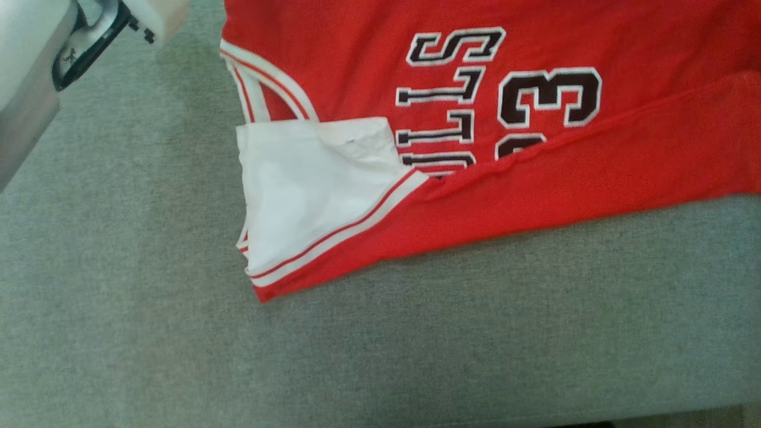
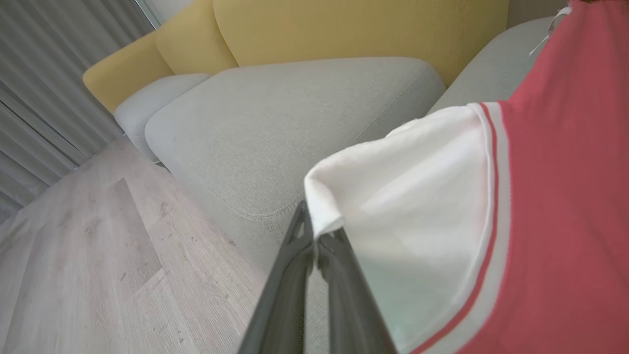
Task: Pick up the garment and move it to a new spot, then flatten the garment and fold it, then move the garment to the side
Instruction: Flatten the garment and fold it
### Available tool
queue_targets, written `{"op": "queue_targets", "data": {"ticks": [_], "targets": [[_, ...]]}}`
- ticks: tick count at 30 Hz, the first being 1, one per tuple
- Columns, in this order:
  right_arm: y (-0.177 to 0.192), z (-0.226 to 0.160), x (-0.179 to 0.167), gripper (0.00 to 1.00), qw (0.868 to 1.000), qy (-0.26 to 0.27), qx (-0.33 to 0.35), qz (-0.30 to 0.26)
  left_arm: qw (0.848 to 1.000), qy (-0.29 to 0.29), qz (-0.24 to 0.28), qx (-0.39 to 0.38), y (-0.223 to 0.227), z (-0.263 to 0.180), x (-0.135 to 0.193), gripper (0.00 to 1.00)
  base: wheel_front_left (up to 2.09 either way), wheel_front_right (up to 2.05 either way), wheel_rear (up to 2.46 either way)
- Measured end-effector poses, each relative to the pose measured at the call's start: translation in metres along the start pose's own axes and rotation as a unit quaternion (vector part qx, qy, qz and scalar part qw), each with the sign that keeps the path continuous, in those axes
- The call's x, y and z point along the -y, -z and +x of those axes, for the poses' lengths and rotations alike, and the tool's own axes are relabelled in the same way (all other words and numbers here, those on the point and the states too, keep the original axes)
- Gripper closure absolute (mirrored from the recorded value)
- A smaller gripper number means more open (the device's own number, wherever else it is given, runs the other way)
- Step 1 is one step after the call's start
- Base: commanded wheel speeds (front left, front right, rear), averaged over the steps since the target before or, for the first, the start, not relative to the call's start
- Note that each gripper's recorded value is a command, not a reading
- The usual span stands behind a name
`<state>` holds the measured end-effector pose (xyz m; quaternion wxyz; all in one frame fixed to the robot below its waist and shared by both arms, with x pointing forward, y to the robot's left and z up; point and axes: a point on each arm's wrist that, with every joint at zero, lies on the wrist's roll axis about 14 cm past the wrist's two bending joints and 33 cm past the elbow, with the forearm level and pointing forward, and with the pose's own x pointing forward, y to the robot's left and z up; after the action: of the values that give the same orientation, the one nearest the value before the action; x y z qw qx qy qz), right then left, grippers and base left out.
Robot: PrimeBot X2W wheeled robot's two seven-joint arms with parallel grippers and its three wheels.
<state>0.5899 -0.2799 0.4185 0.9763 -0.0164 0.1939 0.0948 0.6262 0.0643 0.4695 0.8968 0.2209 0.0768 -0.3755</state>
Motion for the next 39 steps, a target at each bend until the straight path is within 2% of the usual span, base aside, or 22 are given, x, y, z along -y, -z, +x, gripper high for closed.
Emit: {"op": "queue_targets", "data": {"ticks": [7,15,24,35,36,37,38,39], "targets": [[-0.013,-0.009,-0.004,1.00,0.999,-0.018,0.027,0.006,1.000,0.003,0.009,0.025,-0.012,-0.016,0.006,1.00,0.00,0.00,0.00],[0.018,-0.031,-0.011,1.00,0.999,-0.030,0.002,0.018,1.000,0.019,-0.015,0.008,0.014,-0.053,0.046,1.00,0.00,0.00,0.00],[0.044,-0.049,-0.017,1.00,0.999,-0.036,-0.020,0.035,0.998,0.030,-0.054,0.008,0.018,-0.096,0.095,1.00,0.00,0.00,0.00],[0.079,-0.073,-0.020,1.00,0.996,-0.032,-0.055,0.056,0.992,0.041,-0.116,-0.026,0.038,-0.120,0.138,1.00,0.00,0.00,0.00],[0.082,-0.075,-0.020,0.94,0.996,-0.031,-0.059,0.056,0.991,0.042,-0.120,-0.029,0.040,-0.120,0.141,1.00,0.00,0.00,0.00],[0.085,-0.075,-0.021,0.59,0.996,-0.031,-0.061,0.057,0.991,0.040,-0.125,-0.031,0.043,-0.120,0.143,1.00,0.00,0.00,0.00],[0.087,-0.076,-0.022,0.00,0.996,-0.030,-0.062,0.058,0.990,0.040,-0.132,-0.032,0.044,-0.120,0.146,1.00,0.00,0.00,0.00],[0.087,-0.076,-0.021,0.00,0.996,-0.026,-0.059,0.062,0.989,0.036,-0.137,-0.030,0.045,-0.119,0.148,0.83,0.00,0.00,0.00]]}}
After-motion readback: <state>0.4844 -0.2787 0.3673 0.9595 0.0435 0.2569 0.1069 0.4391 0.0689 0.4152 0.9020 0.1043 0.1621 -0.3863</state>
